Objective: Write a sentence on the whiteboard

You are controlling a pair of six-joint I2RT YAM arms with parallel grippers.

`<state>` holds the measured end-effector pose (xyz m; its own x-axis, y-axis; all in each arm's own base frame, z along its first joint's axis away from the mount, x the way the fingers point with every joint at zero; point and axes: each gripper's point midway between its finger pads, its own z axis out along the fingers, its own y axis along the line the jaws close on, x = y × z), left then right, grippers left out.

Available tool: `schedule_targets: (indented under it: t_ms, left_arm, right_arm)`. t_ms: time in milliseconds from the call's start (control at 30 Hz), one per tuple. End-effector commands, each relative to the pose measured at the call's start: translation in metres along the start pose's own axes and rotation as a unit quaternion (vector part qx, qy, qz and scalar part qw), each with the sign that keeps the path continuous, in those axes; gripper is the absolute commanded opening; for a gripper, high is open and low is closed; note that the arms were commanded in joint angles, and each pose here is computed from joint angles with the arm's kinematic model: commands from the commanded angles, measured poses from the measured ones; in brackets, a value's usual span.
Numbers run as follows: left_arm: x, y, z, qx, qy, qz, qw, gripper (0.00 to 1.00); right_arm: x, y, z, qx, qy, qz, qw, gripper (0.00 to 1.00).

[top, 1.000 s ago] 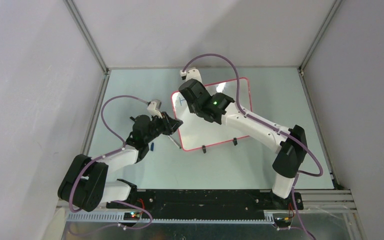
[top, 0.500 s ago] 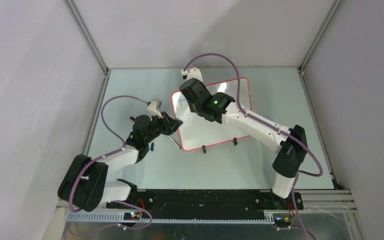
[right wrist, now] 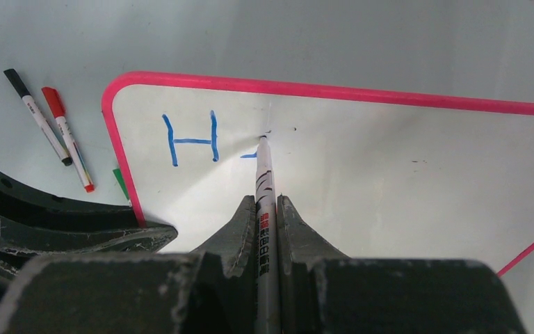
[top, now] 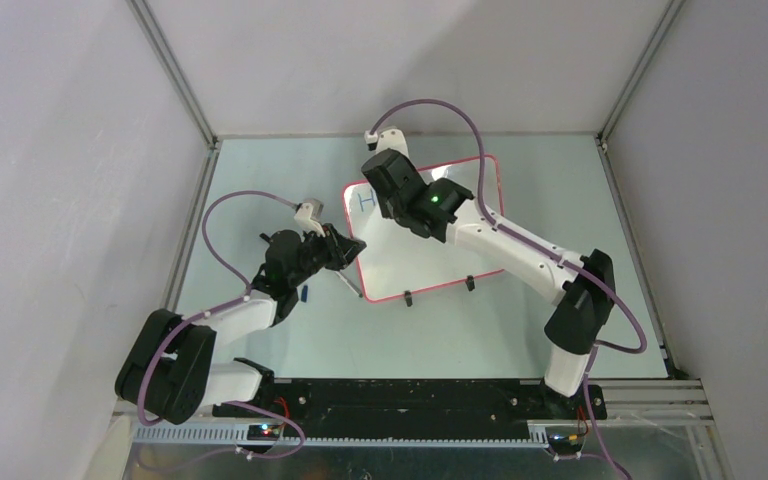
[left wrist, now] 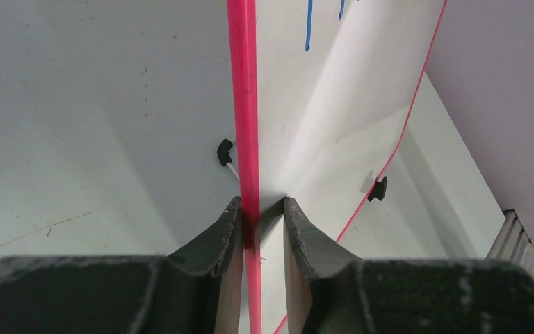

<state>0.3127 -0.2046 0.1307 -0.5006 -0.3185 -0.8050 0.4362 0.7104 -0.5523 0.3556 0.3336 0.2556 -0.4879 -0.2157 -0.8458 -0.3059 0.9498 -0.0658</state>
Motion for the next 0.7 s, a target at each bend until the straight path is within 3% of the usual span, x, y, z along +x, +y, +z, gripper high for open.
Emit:
schedule_targets:
  t_ms: [0, 667]
  left_arm:
    - [-0.012, 0.003, 0.001, -0.014, -0.018, 0.029, 0.999, 0.08]
    - [-0.012, 0.003, 0.001, -0.016, -0.018, 0.031, 0.999, 0.08]
  right_arm:
    - [-0.016, 0.001, 0.001, 0.002, -0.017, 0.011, 1.000, 0.00]
    - [-0.007, 0.018, 0.002, -0.026, 0.000, -0.002, 1.000, 0.00]
